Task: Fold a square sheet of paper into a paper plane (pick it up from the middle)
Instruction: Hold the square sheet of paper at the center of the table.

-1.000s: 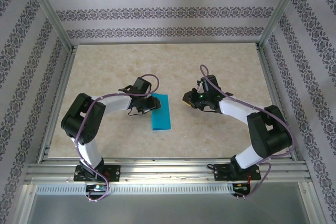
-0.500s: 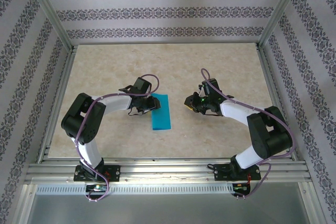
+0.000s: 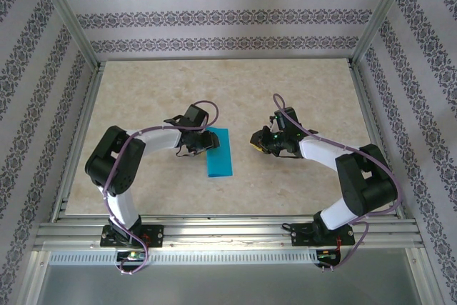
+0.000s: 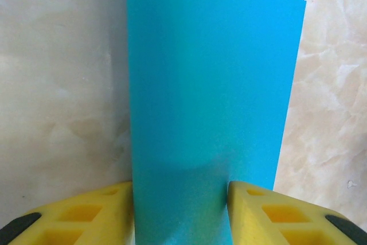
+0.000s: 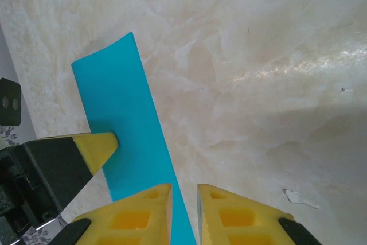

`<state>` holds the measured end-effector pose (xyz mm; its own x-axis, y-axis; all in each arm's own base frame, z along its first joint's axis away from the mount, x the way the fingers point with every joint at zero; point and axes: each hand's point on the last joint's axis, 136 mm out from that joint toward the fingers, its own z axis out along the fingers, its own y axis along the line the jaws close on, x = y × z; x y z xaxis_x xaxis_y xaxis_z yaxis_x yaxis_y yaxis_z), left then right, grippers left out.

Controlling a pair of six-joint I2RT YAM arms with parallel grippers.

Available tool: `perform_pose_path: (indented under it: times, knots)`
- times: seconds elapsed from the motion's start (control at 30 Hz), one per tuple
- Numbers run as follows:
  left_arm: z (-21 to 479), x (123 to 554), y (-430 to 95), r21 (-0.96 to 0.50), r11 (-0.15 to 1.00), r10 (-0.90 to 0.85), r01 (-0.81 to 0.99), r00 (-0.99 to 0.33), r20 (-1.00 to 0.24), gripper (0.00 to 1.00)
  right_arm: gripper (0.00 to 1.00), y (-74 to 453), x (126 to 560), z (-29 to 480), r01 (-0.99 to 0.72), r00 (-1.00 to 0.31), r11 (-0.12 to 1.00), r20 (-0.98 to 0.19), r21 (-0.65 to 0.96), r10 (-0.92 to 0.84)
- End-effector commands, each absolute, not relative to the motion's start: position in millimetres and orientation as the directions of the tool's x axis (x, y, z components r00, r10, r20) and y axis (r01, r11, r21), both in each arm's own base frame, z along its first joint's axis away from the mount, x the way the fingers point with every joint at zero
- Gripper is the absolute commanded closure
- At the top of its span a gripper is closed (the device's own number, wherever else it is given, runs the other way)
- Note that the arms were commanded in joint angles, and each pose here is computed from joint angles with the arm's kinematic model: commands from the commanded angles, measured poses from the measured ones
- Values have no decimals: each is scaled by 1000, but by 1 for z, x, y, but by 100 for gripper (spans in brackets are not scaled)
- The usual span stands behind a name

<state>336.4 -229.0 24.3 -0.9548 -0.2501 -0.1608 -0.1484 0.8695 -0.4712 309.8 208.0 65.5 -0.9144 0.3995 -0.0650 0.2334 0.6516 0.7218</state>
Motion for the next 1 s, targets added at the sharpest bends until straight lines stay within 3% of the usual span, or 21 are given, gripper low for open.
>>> perform_pose_path:
  times: [0.0, 0.43, 0.63, 0.97]
  knots:
    - [-8, 325, -204, -318, 930, -237, -183, -961, -140, 53, 80, 212, 305, 63, 218, -926, 668, -65, 712, 371]
    - [-12, 325, -202, -272, 938, -261, -215, -954, -148, 48, 80, 214, 304, 62, 219, -929, 667, -57, 712, 367]
    - [-13, 323, -199, -274, 939, -259, -210, -953, -157, 55, 80, 214, 303, 61, 220, -930, 668, -53, 711, 363]
    - [-11, 325, -195, -266, 934, -287, -237, -943, -169, 56, 79, 218, 301, 57, 222, -936, 666, -36, 713, 350]
